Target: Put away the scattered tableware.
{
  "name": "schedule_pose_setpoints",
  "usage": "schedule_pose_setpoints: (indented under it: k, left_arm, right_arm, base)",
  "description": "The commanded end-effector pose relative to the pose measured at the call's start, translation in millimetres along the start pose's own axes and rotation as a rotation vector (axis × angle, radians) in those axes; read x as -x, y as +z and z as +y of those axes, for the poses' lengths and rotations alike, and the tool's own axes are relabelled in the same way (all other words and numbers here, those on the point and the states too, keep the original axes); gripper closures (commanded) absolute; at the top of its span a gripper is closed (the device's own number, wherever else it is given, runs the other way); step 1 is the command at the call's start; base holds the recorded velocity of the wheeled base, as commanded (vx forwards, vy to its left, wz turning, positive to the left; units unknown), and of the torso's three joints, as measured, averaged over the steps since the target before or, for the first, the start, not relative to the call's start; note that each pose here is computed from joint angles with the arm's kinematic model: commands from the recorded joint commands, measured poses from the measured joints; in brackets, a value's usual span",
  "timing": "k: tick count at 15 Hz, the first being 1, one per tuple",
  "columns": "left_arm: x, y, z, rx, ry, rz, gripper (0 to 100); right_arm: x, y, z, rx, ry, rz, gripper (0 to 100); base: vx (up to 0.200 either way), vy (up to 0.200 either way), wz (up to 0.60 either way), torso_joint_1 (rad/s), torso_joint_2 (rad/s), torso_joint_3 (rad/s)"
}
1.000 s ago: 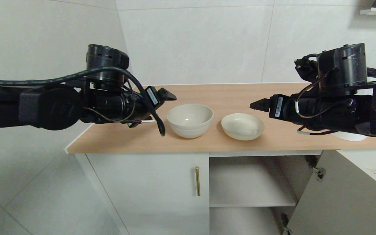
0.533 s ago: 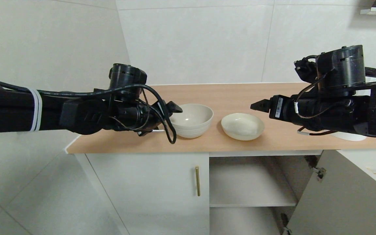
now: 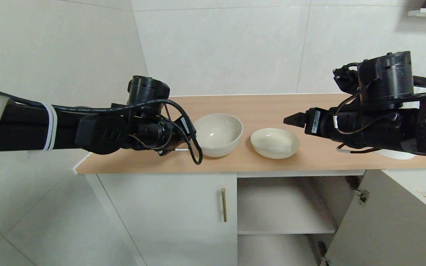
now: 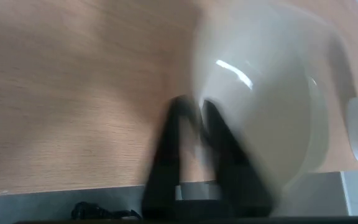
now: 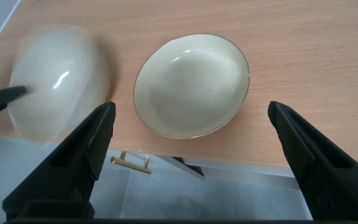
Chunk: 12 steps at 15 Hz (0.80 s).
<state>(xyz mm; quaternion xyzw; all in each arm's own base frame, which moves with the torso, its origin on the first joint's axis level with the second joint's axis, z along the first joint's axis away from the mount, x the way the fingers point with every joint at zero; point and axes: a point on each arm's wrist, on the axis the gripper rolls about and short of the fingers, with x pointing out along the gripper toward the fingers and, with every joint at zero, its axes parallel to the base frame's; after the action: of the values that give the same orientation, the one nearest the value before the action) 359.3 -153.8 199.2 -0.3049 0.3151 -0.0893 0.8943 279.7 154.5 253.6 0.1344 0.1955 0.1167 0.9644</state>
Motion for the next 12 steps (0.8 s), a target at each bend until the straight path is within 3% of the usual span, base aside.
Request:
schedule_pose_setpoints:
  k: [1,8,12]
  left_arm:
    - [0.7,0.5,-0.4,0.0,-0.002,-0.002,100]
    - [8.6,3.4,-3.4,0.002,-0.014,-0.015,100]
    - [20.3,3.9,-5.5,-0.001,-0.037,-0.008,100]
  right_arm:
    - [0.6,0.1,0.3,0.001,0.002,0.0,0]
    - [-17.2,-6.7,0.1,0.006,-0.022,0.029,0]
    - [-70.1,-18.1,-10.5,0.021,-0.234,0.012,0]
  base:
    - [0.0,0.0,0.0,0.0,0.0,0.0]
    - [0.0,0.0,0.0,0.0,0.0,0.0]
    - [0.0,0.0,0.0,0.0,0.0,0.0]
